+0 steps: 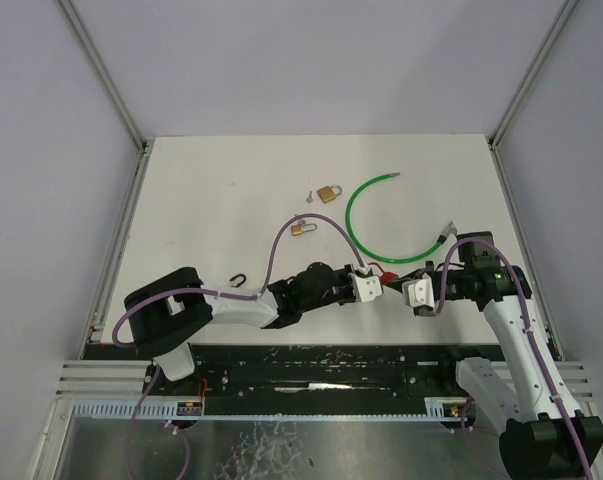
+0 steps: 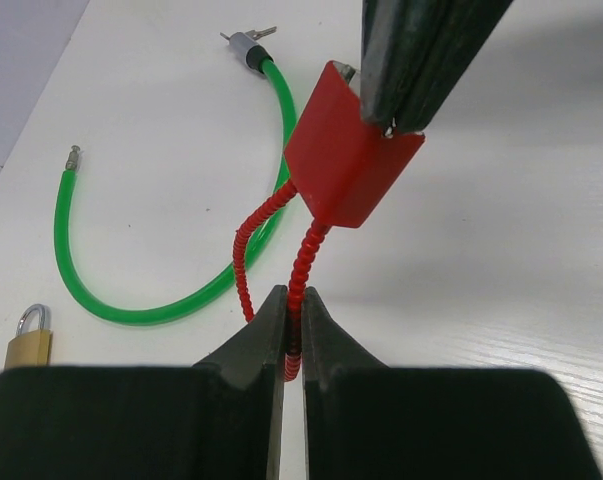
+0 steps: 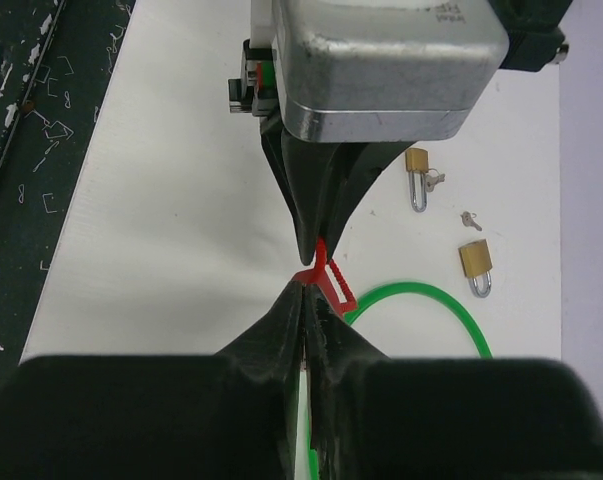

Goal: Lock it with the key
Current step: Lock the lock.

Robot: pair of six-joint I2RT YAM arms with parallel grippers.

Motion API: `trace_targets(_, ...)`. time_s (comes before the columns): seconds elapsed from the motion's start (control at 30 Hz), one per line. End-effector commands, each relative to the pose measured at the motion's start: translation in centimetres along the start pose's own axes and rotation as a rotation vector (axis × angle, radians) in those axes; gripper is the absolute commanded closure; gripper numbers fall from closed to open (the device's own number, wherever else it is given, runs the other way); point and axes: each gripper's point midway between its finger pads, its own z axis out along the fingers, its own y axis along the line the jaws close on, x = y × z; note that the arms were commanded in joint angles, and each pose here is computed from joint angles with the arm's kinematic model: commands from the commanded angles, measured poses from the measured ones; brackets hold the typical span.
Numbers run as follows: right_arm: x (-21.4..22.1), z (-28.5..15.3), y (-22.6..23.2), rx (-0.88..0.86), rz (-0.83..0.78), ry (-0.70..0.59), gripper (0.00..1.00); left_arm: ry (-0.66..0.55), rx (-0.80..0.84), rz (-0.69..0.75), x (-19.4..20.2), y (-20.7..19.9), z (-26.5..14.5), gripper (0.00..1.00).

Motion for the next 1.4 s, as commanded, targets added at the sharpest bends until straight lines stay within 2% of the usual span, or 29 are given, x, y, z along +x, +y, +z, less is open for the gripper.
trace_targets(0.0, -0.4, -0.1, -0.5, 0.01, -0.021, 0.0, 0.95, -0.1, -0.027, 0.018, -3.2, 1.0, 0.5, 1.0)
trace_targets(0.1, -1.5, -0.5, -0.9, 0.03, -0.021, -0.016, 1.0, -0.092, -0.032, 0.008, -3.0, 1.1, 0.5, 1.0)
trace_targets(0.27, -3.2, -1.0, -1.1, 0.058, -0.044, -0.041, 1.0, -0.091, -0.047, -0.019, -3.0, 1.5, 0.5, 1.0)
trace_targets(0.57, -2.5, -1.6, -0.6, 0.102, -0.048, 0.033, 0.99, -0.114, -0.067, -0.099, -3.3, 2.9, 0.0, 1.0)
trace_targets(0.7, -2.1, -2.0, -0.6, 0.139, 0.008, 0.069, 0.98, -0.116, -0.087, -0.097, -3.3, 3.4, -0.2, 1.0)
trace_targets(0.8, -1.4, -2.8, -3.2, 0.29, 0.233, 0.095, 0.94, -0.123, -0.112, -0.08, -3.3, 3.8, -0.5, 1.0)
trace_targets(0.83, -1.3, -2.9, -3.6, 0.332, 0.355, 0.084, 0.93, -0.123, -0.125, -0.072, -3.3, 3.9, -0.6, 1.0)
trace_targets(0.87, -1.3, -3.1, -4.6, 0.378, 0.414, 0.066, 0.86, -0.125, -0.146, -0.056, -3.4, 4.0, -0.7, 1.0)
trace_targets(0.93, -2.4, -3.0, -5.0, 0.377, 0.552, -0.039, 0.61, -0.131, -0.199, -0.007, -3.7, 4.3, -0.9, 1.0)
trace_targets(0.97, -2.9, -3.1, -5.4, 0.378, 0.625, -0.094, 0.53, -0.125, -0.231, 0.02, -3.7, 4.5, -1.0, 1.0)
trace_targets(1.0, -3.4, -3.3, -5.7, 0.381, 0.721, -0.149, 0.49, -0.125, -0.263, 0.04, -3.8, 4.7, -1.1, 1.0)
trace_targets(1.07, -3.1, -3.9, -6.7, 0.413, 0.91, -0.215, 0.49, -0.12, -0.327, 0.075, -3.8, 5.2, -1.4, 1.0)
trace_targets(1.17, -2.0, -4.1, -7.3, 0.417, 1.138, -0.247, 0.55, -0.119, -0.396, 0.097, -3.8, 5.8, -1.9, 1.0)
trace_targets(1.37, 0.5, -3.0, -6.6, 0.362, 1.348, -0.235, 0.64, -0.1, -0.423, 0.101, -3.5, 6.1, -1.8, 1.0)
